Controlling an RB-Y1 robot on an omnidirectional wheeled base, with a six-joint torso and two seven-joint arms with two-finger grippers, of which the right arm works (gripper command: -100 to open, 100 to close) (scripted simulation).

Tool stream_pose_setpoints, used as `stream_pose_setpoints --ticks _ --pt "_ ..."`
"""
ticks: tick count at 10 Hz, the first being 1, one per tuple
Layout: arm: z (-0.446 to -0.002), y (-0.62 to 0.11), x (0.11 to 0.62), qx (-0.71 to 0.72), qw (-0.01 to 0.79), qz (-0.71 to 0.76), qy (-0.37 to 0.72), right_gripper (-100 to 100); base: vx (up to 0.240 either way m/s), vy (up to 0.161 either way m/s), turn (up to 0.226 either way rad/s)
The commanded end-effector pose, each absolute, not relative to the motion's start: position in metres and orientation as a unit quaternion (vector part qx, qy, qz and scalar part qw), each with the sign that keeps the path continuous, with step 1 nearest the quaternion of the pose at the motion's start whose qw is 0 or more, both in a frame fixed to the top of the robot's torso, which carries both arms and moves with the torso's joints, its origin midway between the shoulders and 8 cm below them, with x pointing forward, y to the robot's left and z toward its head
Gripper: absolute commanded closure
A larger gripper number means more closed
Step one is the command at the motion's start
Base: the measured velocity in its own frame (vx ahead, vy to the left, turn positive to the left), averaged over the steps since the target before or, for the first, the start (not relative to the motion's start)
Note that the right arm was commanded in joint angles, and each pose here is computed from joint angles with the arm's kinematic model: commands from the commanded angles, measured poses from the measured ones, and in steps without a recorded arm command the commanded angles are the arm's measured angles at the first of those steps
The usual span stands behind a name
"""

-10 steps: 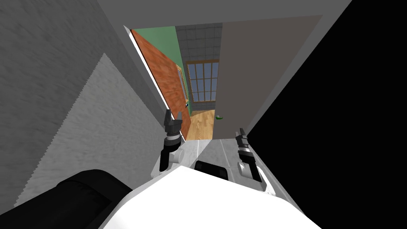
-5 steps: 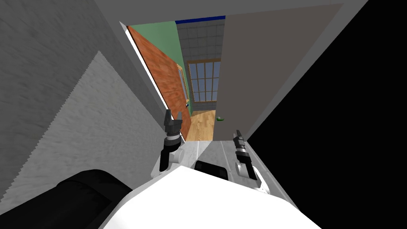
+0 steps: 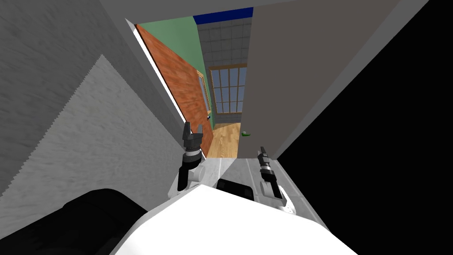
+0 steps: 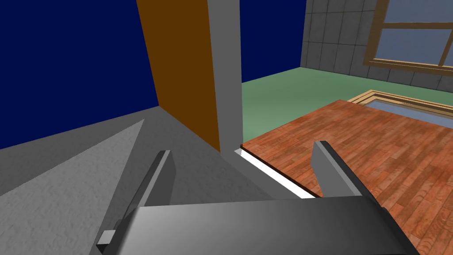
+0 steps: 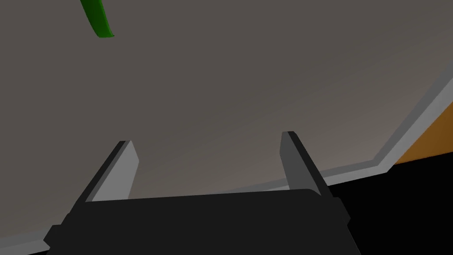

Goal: Push the door open

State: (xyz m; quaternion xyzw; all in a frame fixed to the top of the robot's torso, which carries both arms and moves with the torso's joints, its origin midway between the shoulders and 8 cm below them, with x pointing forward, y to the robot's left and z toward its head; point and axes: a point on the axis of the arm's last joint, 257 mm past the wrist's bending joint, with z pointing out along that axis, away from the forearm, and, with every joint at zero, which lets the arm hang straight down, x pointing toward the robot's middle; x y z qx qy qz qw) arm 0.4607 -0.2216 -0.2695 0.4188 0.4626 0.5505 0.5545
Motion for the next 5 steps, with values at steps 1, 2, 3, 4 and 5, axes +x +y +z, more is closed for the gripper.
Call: stream_pose_setpoints --ticks 1,2,3,4,5 --pt "-0.283 -0.218 0.461 0.424 0.548 0.547 0.469 -100 0.068 -0.017 0.044" --pt "-0.292 -0.215 0.461 0.428 0.543 0.545 0.474 -100 0.093 -0.022 0.047" --pt "-0.300 -0.212 0.461 0.431 0.539 0.543 0.478 -100 0.089 -0.020 0.052" --pt "-0.305 -0.209 0.462 0.433 0.536 0.543 0.480 -100 0.091 -0.027 0.058" --pt "-0.314 -0.207 0.461 0.438 0.530 0.540 0.485 -100 0.095 -0.037 0.053"
